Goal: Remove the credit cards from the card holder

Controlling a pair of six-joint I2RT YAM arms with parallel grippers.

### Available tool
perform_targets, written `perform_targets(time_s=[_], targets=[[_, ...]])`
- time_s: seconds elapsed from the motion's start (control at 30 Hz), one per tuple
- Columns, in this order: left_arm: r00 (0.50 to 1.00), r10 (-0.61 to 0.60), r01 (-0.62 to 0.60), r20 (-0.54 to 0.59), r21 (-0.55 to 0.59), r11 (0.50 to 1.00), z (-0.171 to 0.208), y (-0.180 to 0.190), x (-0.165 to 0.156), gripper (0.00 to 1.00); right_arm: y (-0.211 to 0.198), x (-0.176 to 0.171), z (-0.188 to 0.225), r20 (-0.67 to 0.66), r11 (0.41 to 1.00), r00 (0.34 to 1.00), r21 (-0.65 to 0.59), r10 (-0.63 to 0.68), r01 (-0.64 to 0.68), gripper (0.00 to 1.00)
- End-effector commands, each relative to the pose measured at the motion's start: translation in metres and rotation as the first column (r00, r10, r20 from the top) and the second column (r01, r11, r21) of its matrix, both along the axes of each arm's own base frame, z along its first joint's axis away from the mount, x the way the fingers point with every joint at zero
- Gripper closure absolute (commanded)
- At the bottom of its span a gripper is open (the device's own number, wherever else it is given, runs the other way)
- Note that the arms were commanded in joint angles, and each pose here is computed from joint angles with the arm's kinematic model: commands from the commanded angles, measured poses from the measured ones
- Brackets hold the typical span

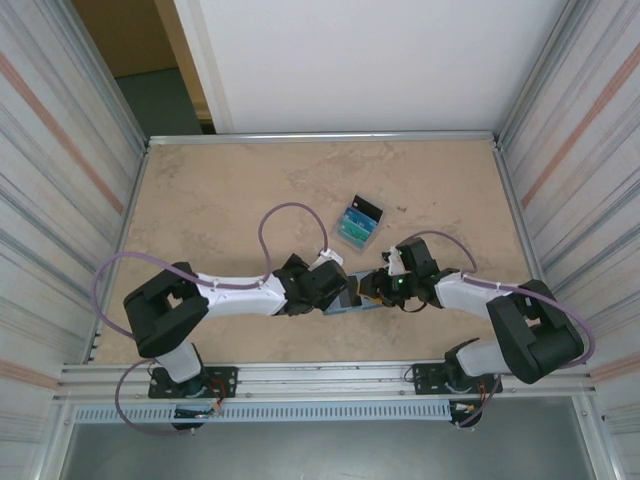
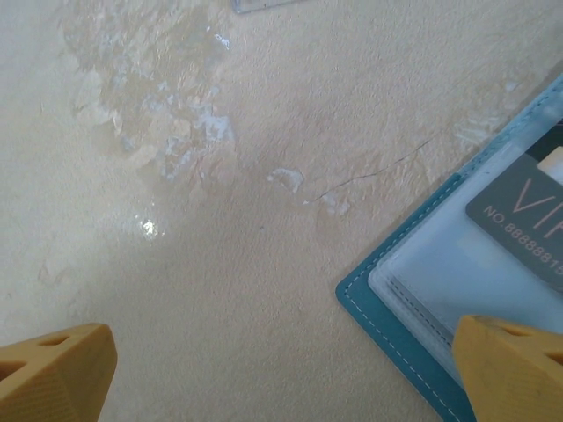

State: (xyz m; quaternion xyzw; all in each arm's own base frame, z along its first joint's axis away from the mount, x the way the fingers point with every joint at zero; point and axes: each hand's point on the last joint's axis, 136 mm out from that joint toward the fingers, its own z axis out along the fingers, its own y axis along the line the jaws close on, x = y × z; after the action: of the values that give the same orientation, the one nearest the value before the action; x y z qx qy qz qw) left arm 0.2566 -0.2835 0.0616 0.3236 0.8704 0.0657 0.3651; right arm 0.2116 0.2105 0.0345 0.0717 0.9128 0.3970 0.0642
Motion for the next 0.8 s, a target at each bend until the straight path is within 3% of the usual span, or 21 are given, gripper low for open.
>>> perform_targets(time_s=[0.0, 0.2, 0.77], targets=[[0.999, -0.024, 0.027, 0.028, -0.111, 0.993, 0.027, -0.013, 0.004, 0.01, -0.001, 0.009, 0.007, 0.019, 1.0, 1.0, -0.017, -0.004, 0.004, 0.68], [0.999, -0.029, 0.019, -0.037, -0.231, 0.973, 0.027, -0.03, -0.003, 0.01, 0.003, 0.014, 0.008, 0.023, 1.0, 1.0, -0.011, 0.005, -0.005, 0.72], [0.991, 0.039, -0.054, -0.128, -0.113, 0.992, -0.021, -0.007, 0.002, 0.01, 0.006, 0.018, -0.009, -0.013, 0.999, 1.0, -0.031, 0.022, -0.022, 0.75]])
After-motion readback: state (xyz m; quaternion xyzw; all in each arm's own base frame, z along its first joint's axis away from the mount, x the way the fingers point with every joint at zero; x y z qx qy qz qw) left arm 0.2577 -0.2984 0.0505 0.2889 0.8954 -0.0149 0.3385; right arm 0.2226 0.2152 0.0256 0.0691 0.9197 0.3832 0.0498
